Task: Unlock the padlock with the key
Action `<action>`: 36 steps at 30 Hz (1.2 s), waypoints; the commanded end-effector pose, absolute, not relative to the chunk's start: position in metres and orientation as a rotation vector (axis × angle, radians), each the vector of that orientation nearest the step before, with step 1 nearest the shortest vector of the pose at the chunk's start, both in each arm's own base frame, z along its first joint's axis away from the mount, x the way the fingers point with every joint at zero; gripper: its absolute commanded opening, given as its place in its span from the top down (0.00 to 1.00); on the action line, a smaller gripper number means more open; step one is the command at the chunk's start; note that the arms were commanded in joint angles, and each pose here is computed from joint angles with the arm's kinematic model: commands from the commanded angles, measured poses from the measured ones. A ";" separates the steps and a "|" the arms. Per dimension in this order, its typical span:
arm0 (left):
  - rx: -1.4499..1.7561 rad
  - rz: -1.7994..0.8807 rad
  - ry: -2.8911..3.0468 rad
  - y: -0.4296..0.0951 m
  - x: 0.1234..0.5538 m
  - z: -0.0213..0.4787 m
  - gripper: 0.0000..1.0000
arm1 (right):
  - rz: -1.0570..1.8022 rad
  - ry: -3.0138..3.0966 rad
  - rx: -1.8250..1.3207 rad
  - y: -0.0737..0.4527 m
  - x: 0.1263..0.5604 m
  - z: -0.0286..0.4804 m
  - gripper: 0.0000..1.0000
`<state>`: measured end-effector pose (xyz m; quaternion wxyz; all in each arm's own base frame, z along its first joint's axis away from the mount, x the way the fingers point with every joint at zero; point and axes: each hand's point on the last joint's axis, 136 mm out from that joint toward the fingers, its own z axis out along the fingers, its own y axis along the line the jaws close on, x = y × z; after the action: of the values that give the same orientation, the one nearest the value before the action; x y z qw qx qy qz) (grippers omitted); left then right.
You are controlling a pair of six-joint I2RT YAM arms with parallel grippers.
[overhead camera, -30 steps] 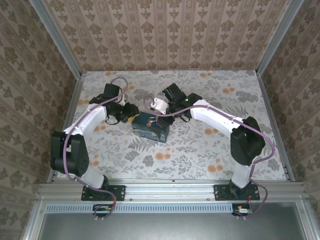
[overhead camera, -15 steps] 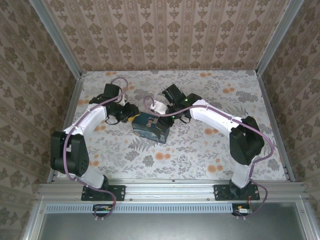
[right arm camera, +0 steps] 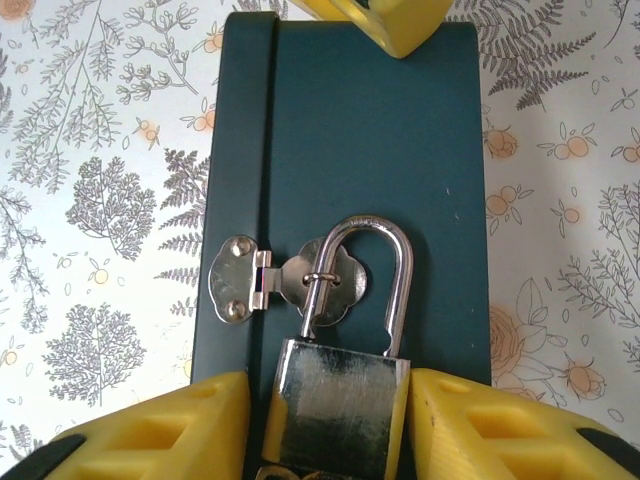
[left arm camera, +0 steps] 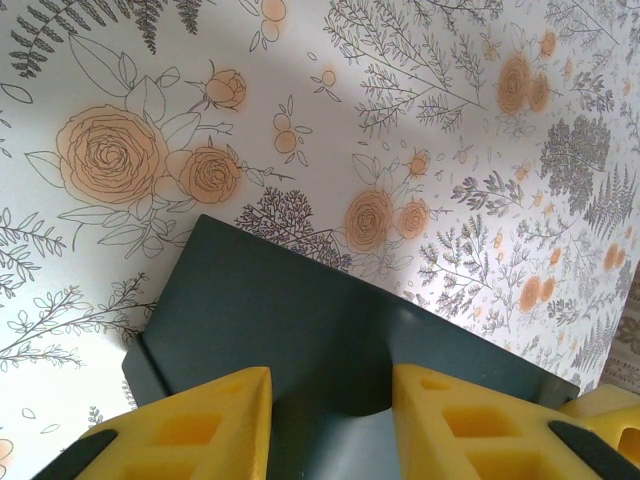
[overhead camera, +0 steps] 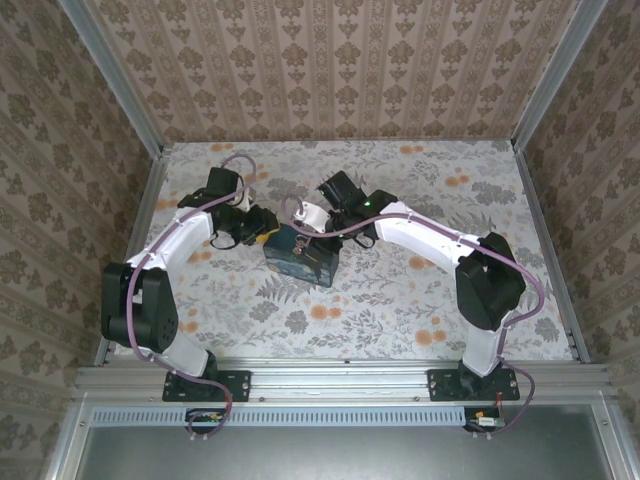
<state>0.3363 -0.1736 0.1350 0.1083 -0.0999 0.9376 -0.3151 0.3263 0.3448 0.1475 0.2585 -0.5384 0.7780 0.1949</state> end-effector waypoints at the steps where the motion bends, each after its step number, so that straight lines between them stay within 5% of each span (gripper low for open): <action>1: -0.317 -0.892 2.865 -0.168 0.318 0.111 0.65 | 0.495 2.118 -1.469 0.348 0.330 0.139 0.62; 10: -0.313 -0.882 2.871 -0.166 0.318 0.107 0.65 | 0.767 2.198 -1.282 0.350 0.325 0.169 0.78; 20: -0.290 -0.897 2.855 -0.169 0.319 0.112 0.66 | 1.285 2.523 -0.700 0.362 0.320 0.175 0.78; 36: -0.147 -0.901 2.951 -0.189 0.298 0.099 0.66 | 1.423 2.651 -0.397 0.369 0.328 0.149 0.74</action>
<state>0.3439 -0.1772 0.1351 0.1314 -0.0635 0.9396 -0.3096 0.3196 0.3573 0.1558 0.0861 -0.1786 0.8725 0.4465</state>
